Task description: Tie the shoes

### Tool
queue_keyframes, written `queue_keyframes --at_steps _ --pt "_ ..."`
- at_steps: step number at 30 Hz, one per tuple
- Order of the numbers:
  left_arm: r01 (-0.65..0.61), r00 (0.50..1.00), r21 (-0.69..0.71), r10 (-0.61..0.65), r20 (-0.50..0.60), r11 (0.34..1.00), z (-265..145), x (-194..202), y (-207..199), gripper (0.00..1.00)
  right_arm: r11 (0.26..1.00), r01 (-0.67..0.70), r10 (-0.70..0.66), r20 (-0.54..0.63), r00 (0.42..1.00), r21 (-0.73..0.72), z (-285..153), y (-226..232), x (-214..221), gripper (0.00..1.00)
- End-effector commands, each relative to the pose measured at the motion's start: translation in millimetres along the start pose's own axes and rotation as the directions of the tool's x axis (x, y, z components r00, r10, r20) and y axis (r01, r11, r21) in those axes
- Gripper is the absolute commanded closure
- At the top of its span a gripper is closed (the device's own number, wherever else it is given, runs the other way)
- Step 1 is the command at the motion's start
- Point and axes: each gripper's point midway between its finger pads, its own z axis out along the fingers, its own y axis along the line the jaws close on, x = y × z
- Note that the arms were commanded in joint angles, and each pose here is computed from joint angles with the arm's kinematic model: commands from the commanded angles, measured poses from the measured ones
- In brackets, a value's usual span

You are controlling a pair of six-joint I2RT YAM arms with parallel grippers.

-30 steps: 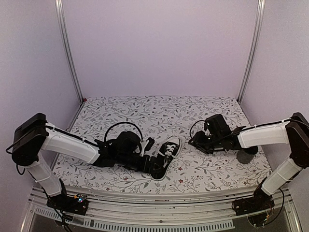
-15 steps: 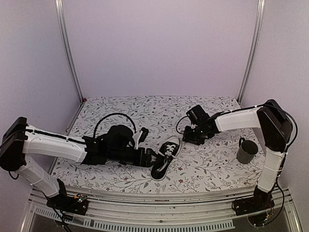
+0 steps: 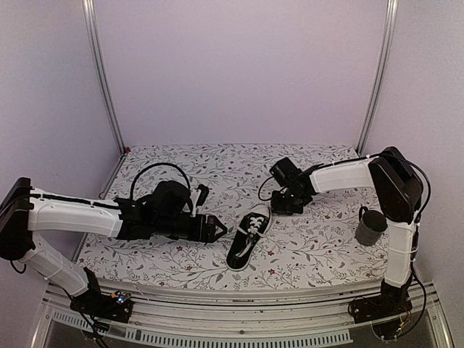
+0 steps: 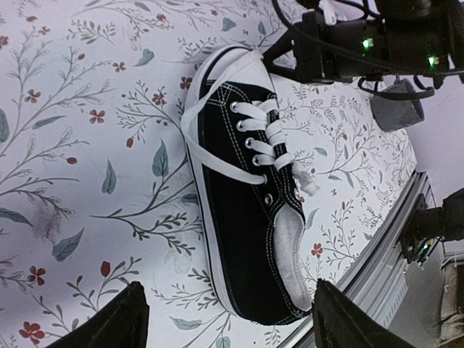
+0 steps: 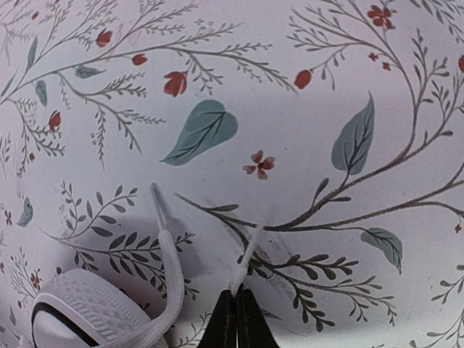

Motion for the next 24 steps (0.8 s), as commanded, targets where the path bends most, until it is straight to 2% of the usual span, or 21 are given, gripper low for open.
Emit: queue_keyframes --at_steps 1,8,13,18,24 --pt "-0.022 0.999 -0.034 0.023 0.024 0.999 -5 -10 12 0.22 0.989 0.064 -0.059 -0.035 0.998 0.134 9 -25 14 0.98" --pt "-0.056 0.997 -0.027 0.057 0.05 0.998 -4 -29 21 0.2 0.962 0.028 -0.063 0.121 0.991 0.272 -63 -57 -28 0.98" --pt "-0.136 0.989 -0.027 0.137 0.048 0.99 13 -49 21 0.2 0.934 -0.041 -0.029 0.19 0.981 0.355 -116 -102 -33 0.98" --pt "-0.106 0.994 0.015 0.106 -0.009 0.994 39 -52 21 0.21 0.933 -0.109 0.028 0.234 0.972 0.344 -155 -132 -19 0.98" --pt "-0.04 0.997 0.052 0.044 -0.069 0.998 68 -45 20 0.22 0.947 -0.174 0.101 0.265 0.959 0.27 -176 -137 -6 0.98"
